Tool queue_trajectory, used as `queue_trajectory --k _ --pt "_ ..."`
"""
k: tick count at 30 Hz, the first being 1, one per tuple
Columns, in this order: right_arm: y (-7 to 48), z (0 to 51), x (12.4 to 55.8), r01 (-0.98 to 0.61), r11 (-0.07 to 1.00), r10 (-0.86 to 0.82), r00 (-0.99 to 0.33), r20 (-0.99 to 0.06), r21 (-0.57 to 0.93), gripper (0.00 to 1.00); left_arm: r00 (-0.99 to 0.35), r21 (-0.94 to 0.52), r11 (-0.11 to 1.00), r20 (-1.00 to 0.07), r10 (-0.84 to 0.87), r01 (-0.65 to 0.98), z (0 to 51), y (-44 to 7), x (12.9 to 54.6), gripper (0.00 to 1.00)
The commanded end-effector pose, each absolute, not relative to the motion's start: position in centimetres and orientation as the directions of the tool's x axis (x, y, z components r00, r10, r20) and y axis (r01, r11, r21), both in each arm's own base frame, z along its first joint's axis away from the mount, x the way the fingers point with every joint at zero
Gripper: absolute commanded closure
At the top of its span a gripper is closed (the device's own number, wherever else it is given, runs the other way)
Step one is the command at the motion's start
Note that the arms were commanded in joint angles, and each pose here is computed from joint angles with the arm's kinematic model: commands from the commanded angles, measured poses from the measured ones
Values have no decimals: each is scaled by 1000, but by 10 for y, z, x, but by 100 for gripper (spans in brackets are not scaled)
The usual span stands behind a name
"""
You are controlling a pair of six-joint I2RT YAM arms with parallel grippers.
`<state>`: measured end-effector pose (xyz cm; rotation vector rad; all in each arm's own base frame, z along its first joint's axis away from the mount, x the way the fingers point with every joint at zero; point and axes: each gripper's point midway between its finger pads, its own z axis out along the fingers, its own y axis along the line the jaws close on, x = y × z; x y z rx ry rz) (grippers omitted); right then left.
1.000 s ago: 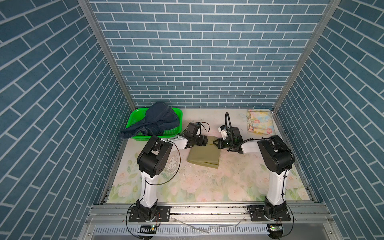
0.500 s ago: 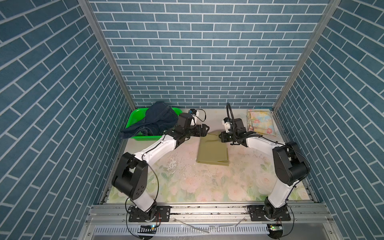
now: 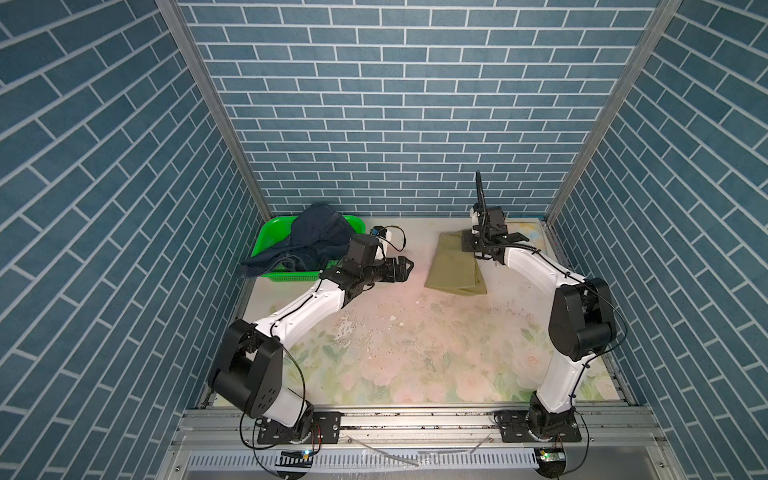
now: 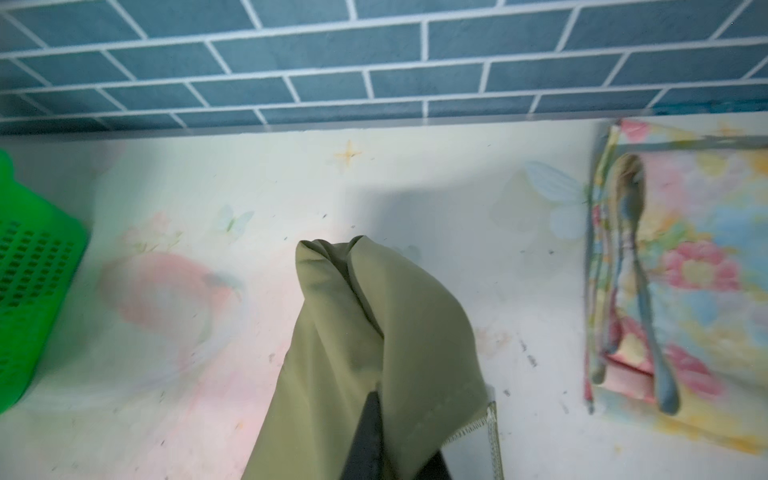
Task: Fold and stack the skirts
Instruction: 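Lift the folded khaki skirt with both grippers toward the floral skirt, then lower the khaki skirt onto the floral skirt with the right gripper while the left withdraws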
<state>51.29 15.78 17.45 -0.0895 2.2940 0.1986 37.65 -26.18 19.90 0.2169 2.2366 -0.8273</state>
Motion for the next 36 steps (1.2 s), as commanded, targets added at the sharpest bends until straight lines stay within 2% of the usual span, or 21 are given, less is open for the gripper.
queue_trajectory --k 1,9,18,30,36 --pt "126 192 539 -4 995 75 -625 -777 100 100 -733 -513 770 -674 -88 380 188 -265 380 11" --pt "82 214 578 171 977 199 -538 -819 125 100 -752 -538 753 -653 -87 380 175 -275 386 11" --pt "57 245 608 279 946 273 -421 -865 163 100 -758 -564 728 -645 -94 389 174 -285 393 11" --pt "14 282 620 416 862 411 -239 -880 290 100 -764 -577 714 -639 -93 395 173 -292 393 12" --pt "-14 278 617 488 801 481 -182 -857 346 100 -765 -581 710 -637 -91 399 173 -295 392 12"
